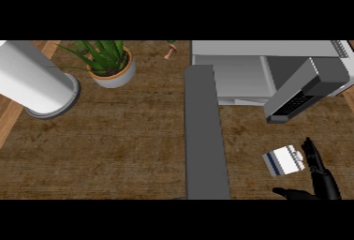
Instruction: Pick up the milk, place it into the microwave and close the microwave
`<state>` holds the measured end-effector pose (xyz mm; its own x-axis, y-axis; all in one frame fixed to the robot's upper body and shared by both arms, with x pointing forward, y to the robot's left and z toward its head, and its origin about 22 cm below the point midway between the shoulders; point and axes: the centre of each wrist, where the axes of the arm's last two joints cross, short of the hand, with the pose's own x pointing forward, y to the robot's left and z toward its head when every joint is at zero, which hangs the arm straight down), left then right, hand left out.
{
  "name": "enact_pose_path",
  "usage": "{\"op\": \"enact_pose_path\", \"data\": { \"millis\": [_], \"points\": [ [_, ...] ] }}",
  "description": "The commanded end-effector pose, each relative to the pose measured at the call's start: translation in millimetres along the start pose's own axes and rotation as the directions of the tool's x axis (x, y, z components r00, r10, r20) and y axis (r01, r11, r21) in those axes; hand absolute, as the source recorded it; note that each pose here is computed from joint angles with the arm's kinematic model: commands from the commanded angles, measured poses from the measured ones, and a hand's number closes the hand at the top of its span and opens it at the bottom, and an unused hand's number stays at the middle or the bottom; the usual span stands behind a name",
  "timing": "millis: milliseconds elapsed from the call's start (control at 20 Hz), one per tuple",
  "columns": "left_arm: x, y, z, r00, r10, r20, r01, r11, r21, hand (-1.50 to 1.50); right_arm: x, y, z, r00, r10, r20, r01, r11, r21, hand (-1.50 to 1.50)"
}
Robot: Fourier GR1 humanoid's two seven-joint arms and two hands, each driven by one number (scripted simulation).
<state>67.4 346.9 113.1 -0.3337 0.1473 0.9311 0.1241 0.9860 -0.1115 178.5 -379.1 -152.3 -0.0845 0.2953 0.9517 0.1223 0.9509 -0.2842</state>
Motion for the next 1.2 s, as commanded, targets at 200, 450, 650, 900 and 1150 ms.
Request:
{"op": "enact_pose_path", "data": {
  "millis": [200,450,650,900,1150],
  "points": [
    [26,-15,4,0.999,0.007,0.046,-0.004,0.998,-0.058,-1.5,-9,15,-10,0.994,-0.109,0.028,0.109,0.994,0.003,-1.5],
    [8,4,-4,0.999,0.014,0.042,-0.012,0.999,-0.038,-1.5,-11,15,-7,0.982,-0.185,0.036,0.185,0.983,0.014,1.5],
    [15,-12,-3,0.999,0.034,0.024,-0.032,0.998,-0.056,-1.5,-2,16,-31,0.986,-0.152,0.067,0.145,0.985,0.096,1.5],
    [15,-1,5,0.999,0.038,0.026,-0.037,0.998,-0.047,-1.5,6,42,-54,0.983,-0.148,0.105,0.145,0.989,0.036,1.5],
    [7,24,-9,0.999,0.016,0.043,-0.014,0.999,-0.039,-1.5,7,101,-48,0.978,-0.163,0.134,0.158,0.986,0.045,1.5]
  ]
}}
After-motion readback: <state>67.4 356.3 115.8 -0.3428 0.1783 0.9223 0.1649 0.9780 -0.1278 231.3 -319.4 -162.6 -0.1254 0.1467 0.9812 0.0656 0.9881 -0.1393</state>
